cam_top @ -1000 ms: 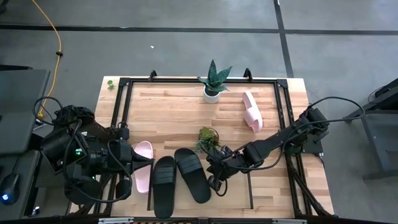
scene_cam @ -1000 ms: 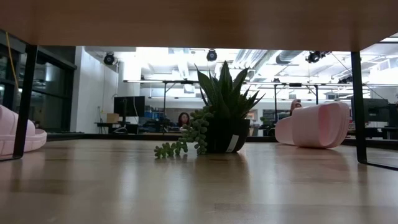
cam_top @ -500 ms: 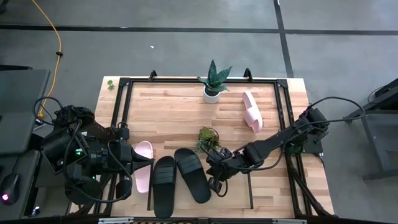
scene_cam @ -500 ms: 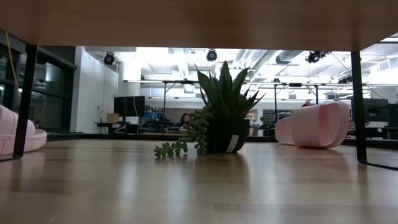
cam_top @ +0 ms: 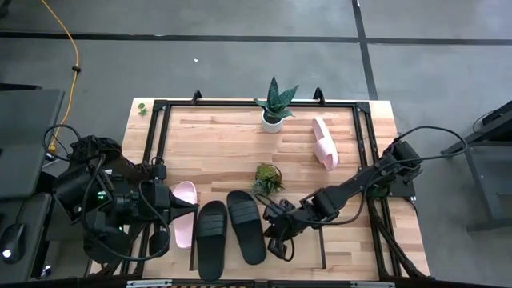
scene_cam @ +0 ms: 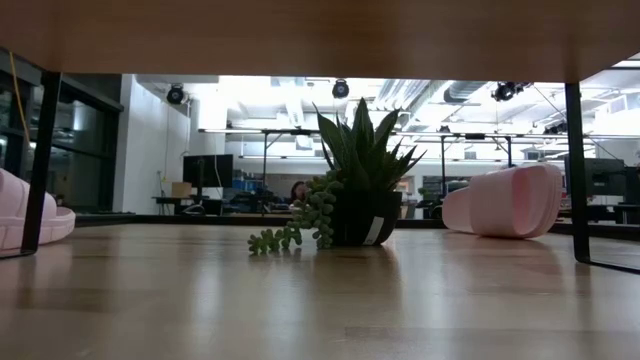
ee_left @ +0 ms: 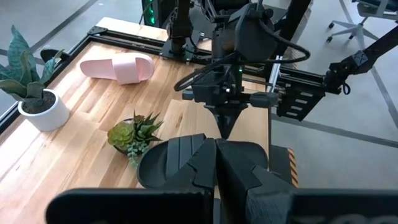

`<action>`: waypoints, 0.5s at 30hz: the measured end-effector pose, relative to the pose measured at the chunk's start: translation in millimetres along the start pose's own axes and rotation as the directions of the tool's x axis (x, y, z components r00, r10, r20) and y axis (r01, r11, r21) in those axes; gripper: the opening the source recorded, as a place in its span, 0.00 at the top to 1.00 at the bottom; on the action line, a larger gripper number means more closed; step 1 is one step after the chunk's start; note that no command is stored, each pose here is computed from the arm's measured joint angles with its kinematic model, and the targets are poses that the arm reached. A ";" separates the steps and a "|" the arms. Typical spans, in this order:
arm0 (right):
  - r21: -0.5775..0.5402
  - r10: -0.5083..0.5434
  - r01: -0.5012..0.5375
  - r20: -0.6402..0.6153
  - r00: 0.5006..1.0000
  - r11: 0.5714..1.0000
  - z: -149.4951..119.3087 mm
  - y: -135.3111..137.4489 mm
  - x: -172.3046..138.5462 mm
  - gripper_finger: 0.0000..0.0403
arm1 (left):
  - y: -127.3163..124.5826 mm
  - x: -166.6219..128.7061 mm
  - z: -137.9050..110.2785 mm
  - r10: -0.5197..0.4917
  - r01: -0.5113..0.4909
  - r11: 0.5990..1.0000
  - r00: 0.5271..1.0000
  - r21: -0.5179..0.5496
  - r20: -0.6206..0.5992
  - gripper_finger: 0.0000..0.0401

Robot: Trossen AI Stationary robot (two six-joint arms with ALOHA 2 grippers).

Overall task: Pick and place slides into the shelf
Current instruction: Put the black slide on the shelf

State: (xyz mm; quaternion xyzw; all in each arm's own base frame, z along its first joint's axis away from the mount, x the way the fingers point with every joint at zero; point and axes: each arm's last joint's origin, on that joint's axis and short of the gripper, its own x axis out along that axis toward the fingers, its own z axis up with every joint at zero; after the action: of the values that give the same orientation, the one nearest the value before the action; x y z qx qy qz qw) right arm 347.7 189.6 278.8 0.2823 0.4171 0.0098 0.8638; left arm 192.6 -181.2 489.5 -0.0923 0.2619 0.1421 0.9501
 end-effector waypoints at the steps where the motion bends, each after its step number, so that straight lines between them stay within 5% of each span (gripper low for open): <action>1: -0.004 0.013 -0.013 0.005 1.000 1.000 -0.1 1.8 -0.1 1.00 | 0.0 0.0 0.0 0.000 0.000 1.000 1.000 0.000 0.000 0.99; 15: 0.028 -0.034 0.032 0.072 0.997 0.999 -0.7 2.8 -0.6 1.00 | -0.1 0.0 -0.2 -0.005 0.005 1.000 1.000 0.000 -0.006 0.99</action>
State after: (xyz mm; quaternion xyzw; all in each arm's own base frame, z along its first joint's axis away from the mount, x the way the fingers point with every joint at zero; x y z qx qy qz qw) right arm 347.4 192.1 280.2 0.2868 0.3903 -0.0203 0.8746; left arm 192.5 -181.4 489.3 -0.0933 0.2647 0.1396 0.9496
